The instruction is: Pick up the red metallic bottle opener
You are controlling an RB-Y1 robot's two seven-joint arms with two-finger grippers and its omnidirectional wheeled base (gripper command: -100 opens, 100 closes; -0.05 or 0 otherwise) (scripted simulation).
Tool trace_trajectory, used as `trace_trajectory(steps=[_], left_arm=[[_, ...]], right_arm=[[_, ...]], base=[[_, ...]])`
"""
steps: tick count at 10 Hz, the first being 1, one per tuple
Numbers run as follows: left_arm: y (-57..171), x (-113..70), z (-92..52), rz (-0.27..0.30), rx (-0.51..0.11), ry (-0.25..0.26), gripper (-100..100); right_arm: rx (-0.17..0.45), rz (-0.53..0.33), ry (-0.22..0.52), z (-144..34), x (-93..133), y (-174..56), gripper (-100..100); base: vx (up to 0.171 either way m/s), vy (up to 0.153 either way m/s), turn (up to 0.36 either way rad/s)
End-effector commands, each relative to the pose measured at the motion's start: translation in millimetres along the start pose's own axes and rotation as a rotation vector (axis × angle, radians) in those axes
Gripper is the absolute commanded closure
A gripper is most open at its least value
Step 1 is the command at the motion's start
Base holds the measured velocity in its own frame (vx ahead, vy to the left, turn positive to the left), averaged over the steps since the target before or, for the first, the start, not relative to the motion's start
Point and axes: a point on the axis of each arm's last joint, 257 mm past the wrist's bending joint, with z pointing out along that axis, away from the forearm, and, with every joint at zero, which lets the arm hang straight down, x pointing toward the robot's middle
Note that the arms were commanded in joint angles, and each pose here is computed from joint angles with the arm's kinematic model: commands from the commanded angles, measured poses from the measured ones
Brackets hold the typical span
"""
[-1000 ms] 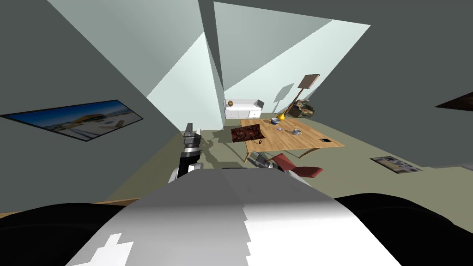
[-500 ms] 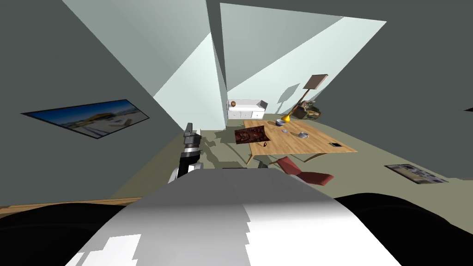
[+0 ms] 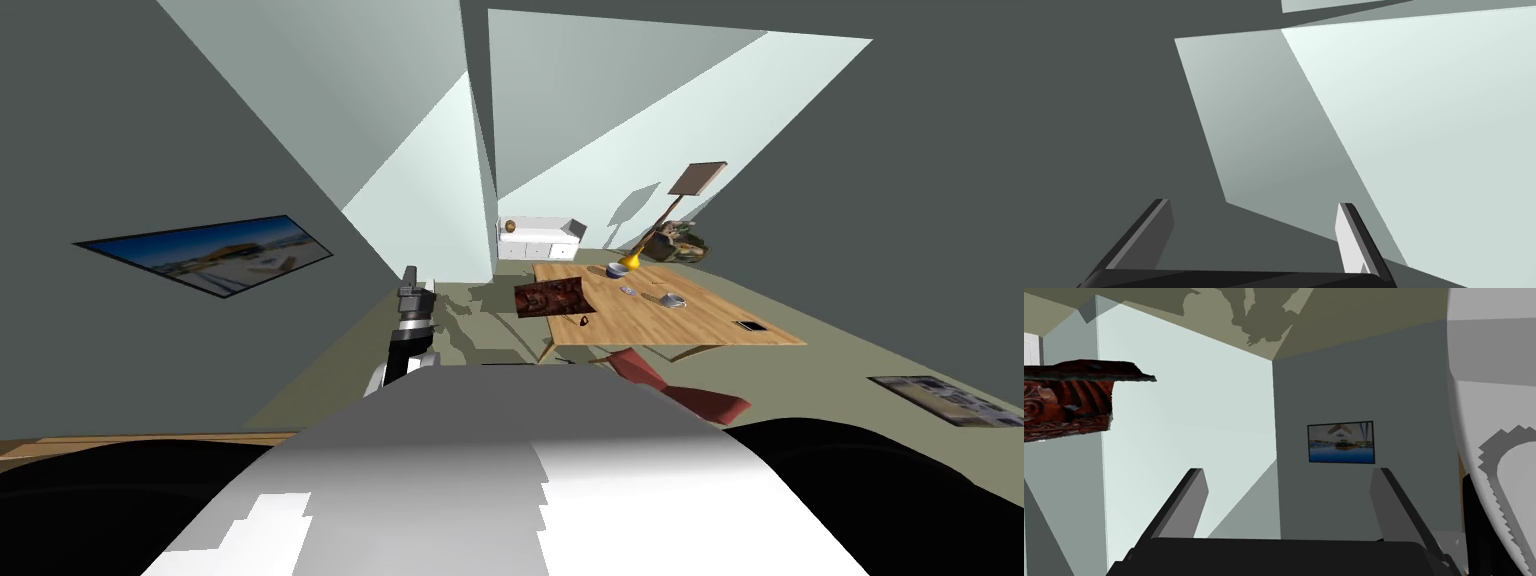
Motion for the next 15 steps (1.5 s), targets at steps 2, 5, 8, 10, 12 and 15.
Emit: trace_trajectory(steps=[2,5,8,10,12,15], left_arm=[[0,0.0,0.0,0.000,0.000,0.000,0],[0,0.0,0.0,0.000,0.000,0.000,0],[0,-0.1,0.0,0.000,0.000,0.000,0],[0,-0.1,-0.1,0.000,0.000,0.000,0],[0,-0.1,-0.1,0.000,0.000,0.000,0],[0,-0.1,-0.1,0.000,0.000,0.000,0]], right_arm=[[-0.047,-0.104,0.131,-24.0,46,7,-100],[-0.108,-0.214,0.281,-58.7,97,12,-100],[-0.174,-0.335,0.431,-101.7,146,10,-100],[-0.212,-0.402,0.499,-125.1,166,6,-100],[-0.243,-0.452,0.560,-146.9,183,2,-100],[-0.324,-0.584,0.713,-207.8,220,-15,-100]], base=[[0.119,0.049,0.045],[0.156,0.024,0.030],[0.213,0.003,-0.007],[0.199,0.014,-0.021],[0.230,0.022,-0.045],[0.230,0.028,-0.085]])
